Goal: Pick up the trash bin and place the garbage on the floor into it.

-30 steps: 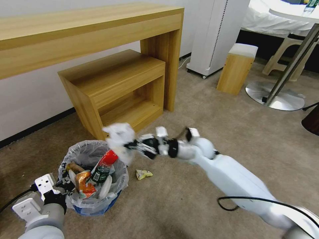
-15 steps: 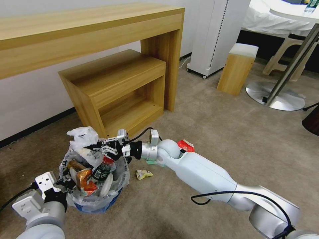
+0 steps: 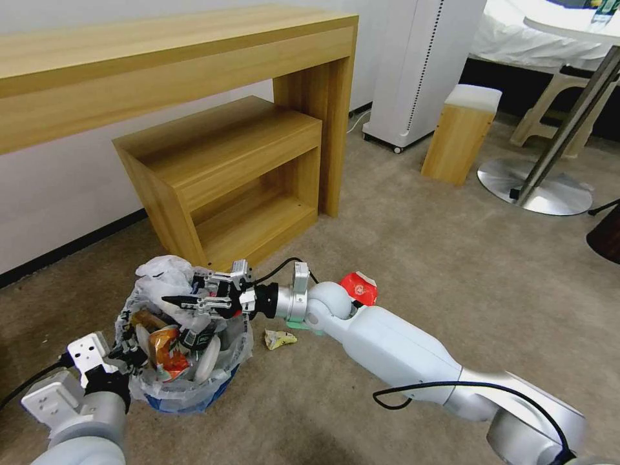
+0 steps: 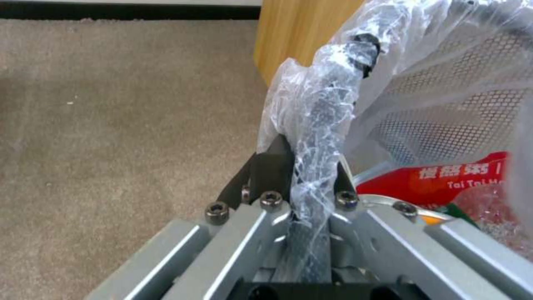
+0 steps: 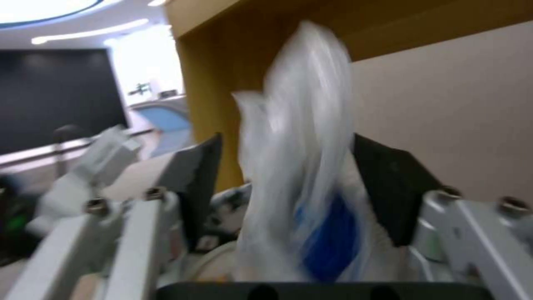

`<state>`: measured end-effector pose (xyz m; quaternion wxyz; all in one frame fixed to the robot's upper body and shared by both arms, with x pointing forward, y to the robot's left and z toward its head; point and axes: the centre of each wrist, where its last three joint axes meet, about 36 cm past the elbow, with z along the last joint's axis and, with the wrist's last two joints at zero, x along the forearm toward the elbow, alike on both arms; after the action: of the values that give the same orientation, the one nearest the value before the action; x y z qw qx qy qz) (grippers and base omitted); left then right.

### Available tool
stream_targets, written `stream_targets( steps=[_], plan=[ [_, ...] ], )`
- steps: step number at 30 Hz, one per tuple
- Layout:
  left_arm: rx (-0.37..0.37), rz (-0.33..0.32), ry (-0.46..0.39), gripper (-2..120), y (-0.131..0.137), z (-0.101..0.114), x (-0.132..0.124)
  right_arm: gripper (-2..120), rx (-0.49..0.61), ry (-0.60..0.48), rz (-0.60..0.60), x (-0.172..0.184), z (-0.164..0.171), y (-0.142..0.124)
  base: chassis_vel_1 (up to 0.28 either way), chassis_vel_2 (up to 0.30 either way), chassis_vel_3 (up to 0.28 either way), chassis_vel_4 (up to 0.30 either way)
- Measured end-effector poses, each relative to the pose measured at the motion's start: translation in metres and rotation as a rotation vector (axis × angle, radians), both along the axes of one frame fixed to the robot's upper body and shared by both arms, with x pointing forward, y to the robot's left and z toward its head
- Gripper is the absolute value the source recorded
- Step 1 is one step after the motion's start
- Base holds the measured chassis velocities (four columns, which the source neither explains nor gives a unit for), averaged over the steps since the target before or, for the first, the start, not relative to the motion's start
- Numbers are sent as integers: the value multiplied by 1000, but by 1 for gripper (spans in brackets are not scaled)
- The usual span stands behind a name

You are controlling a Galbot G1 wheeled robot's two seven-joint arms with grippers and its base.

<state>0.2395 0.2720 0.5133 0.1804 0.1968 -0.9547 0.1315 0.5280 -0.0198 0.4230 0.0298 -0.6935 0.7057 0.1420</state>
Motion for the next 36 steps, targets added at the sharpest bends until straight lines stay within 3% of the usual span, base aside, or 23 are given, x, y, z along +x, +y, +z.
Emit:
stream_targets(
  steps=[9,18,23,24,27,28,31,36],
  plan=[
    [7,-1,-2,0,1,2,-1,96,-1,58,-146,-1,7,-12,0,0,0,0],
    [4,3,-13,0,7,5,1,100,30,39,-204,5,14,-38,0,0,0,0],
    [6,23,1,0,23,3,4,100,38,21,-285,1,18,-87,0,0,0,0],
    [6,23,1,0,23,3,4,100,38,21,-285,1,18,-87,0,0,0,0],
    [17,45,20,0,33,-3,5,100,-38,-6,-383,-6,19,-133,0,0,0,0],
    [17,45,20,0,33,-3,5,100,-38,-6,-383,-6,19,-133,0,0,0,0],
    [20,59,41,0,42,-2,4,100,-104,-7,-481,-26,19,-170,0,0,0,0],
    [13,66,64,0,48,0,4,100,-190,4,-605,-48,10,-192,0,0,0,0]
  ],
)
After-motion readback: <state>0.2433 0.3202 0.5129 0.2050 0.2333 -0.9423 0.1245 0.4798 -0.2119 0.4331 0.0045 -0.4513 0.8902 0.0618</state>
